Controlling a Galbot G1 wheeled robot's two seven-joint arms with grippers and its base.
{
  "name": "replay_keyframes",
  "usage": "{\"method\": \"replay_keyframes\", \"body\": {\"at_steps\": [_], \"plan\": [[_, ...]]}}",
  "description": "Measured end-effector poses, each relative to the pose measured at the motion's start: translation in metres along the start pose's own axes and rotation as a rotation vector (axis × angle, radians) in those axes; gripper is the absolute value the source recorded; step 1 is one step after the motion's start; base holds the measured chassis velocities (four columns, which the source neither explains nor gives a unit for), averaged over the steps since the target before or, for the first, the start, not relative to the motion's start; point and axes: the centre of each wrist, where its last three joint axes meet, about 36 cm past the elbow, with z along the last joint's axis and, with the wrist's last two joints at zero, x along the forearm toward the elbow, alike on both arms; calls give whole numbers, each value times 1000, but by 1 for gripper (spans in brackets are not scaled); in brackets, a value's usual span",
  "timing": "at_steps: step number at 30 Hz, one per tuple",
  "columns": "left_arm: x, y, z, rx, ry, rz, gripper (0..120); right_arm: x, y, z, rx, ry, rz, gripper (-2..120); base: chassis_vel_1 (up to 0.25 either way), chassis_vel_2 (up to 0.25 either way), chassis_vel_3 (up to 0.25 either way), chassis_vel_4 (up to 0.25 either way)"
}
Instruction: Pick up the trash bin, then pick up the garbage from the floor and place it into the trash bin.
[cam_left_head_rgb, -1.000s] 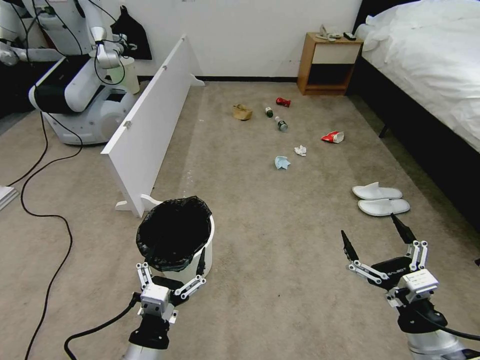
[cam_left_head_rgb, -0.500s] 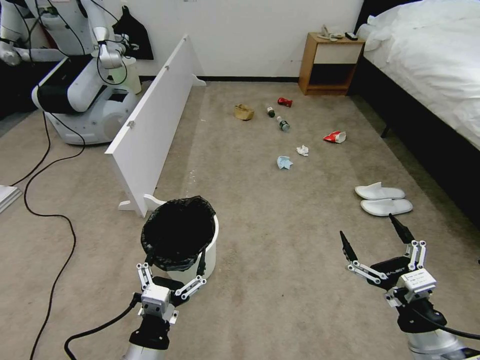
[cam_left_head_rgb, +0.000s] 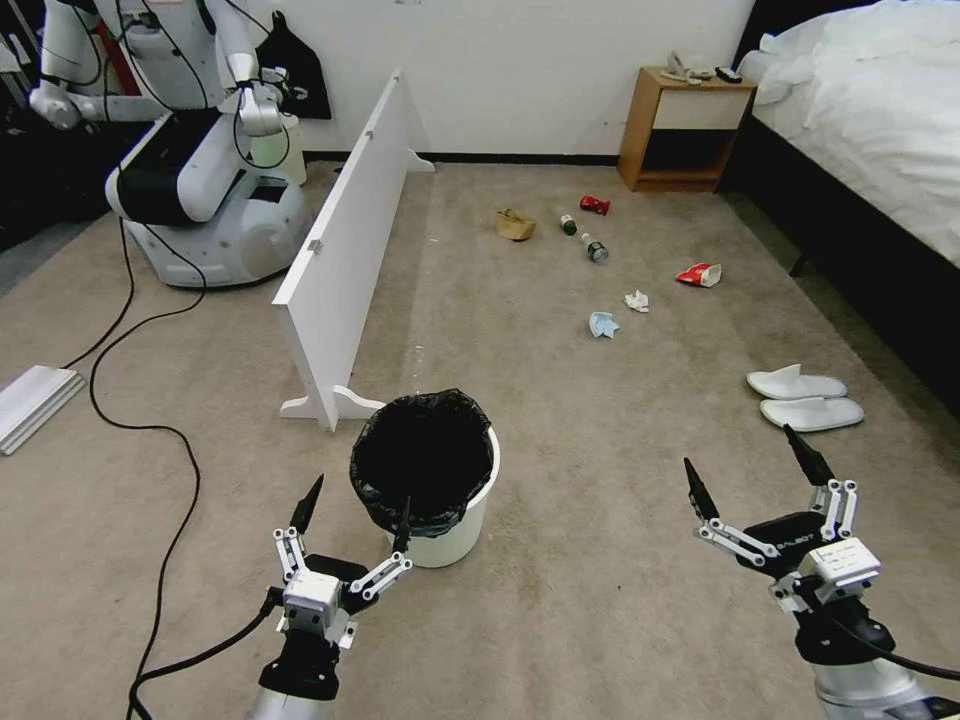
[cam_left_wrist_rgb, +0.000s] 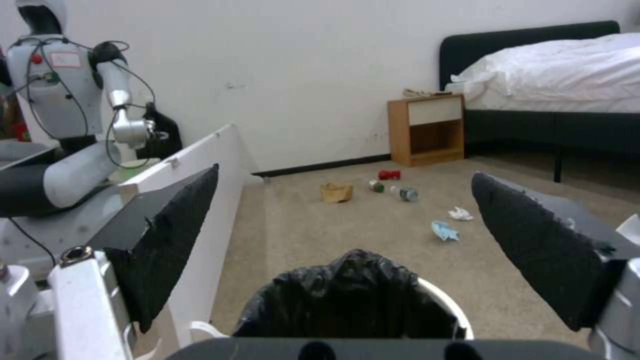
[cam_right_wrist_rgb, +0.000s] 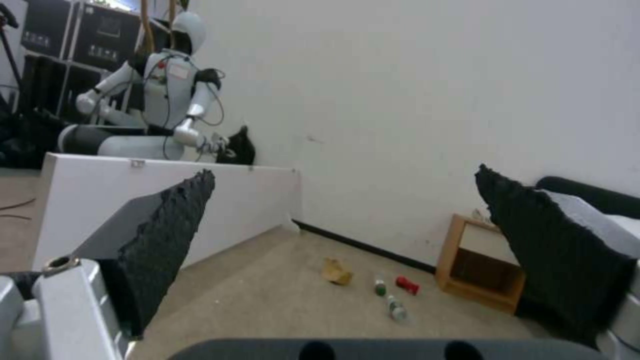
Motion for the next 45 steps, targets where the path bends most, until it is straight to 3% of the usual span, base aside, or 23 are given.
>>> {"method": "replay_keyframes", "body": {"at_steps": [21,35,45], "plan": [[-1,2,3,1,1,-1,100,-2,-2,-2,-38,22,-3,100,-22,-3,14,1],[-1,2,4,2,2,-2,100,-2,-1,1,-30,-11,-4,100,-317,48,328,-51],[-7,8,2,-26,35,-80,100,-2,-3,1,-13,-6,1,100,-30,44,-1,-41]]}}
